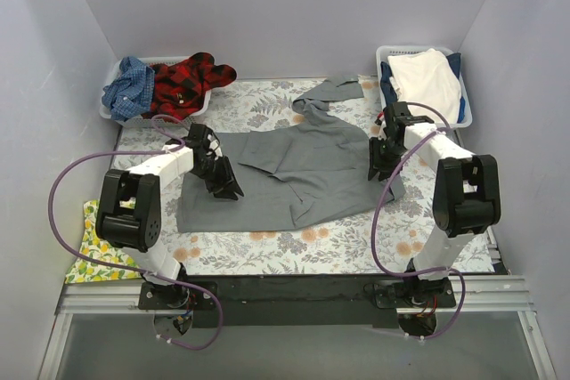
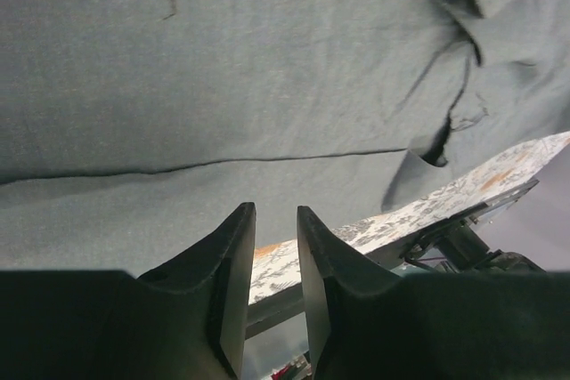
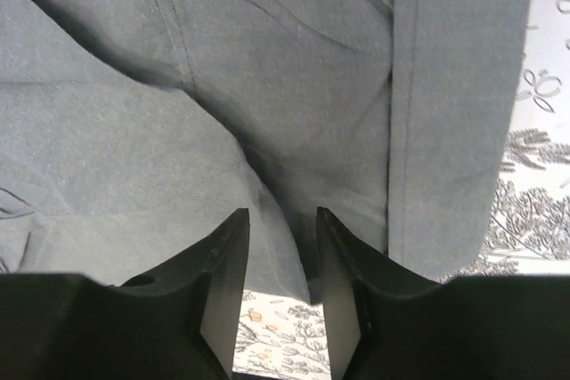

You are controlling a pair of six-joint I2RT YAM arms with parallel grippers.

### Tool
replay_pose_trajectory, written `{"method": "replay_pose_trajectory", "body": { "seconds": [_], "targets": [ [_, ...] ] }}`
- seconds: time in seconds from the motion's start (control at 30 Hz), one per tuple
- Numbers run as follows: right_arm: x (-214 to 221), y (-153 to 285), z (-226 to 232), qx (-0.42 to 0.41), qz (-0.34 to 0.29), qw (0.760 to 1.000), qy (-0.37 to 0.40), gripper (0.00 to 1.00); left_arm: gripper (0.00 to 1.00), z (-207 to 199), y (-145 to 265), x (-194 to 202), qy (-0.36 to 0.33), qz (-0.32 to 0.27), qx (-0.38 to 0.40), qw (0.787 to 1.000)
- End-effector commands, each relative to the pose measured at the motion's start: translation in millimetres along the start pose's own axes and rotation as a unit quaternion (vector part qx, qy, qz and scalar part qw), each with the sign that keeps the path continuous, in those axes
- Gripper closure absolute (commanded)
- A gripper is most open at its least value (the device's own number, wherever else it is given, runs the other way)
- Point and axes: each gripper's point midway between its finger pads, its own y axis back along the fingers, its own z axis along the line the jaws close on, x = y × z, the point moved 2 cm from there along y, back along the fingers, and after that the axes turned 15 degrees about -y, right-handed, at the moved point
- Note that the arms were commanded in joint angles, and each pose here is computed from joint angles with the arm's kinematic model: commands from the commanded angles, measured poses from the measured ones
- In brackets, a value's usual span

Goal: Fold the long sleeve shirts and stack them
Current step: Fold the shirt

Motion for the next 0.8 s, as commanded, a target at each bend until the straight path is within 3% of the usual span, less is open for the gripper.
{"method": "replay_pose_trajectory", "body": {
  "seconds": [0.0,0.13,0.33,0.77],
  "targets": [
    [-6.5,-1.8,13.4,-0.033,0.003,0.999,0.007,0.59,0.75,15.0,-9.7,15.8,0.012,0.031,-0.024,0.999],
    [7.4,-3.0,8.4,-0.031,0.021,0.999,0.004,0.70,0.76,22.5,-18.6,23.4,0.024,0.049,-0.032,0.998],
    [21.3,9.5,-2.2,-0.013,0.020,1.000,-0.001,0.99,0.76,31.2,-28.6,30.2,0.042,0.067,-0.045,0.996],
    [60.9,53.7,-40.6,0.028,0.021,0.999,-0.031,0.99,0.78,48.3,-42.3,44.6,0.075,0.099,-0.080,0.989]
  ]
}}
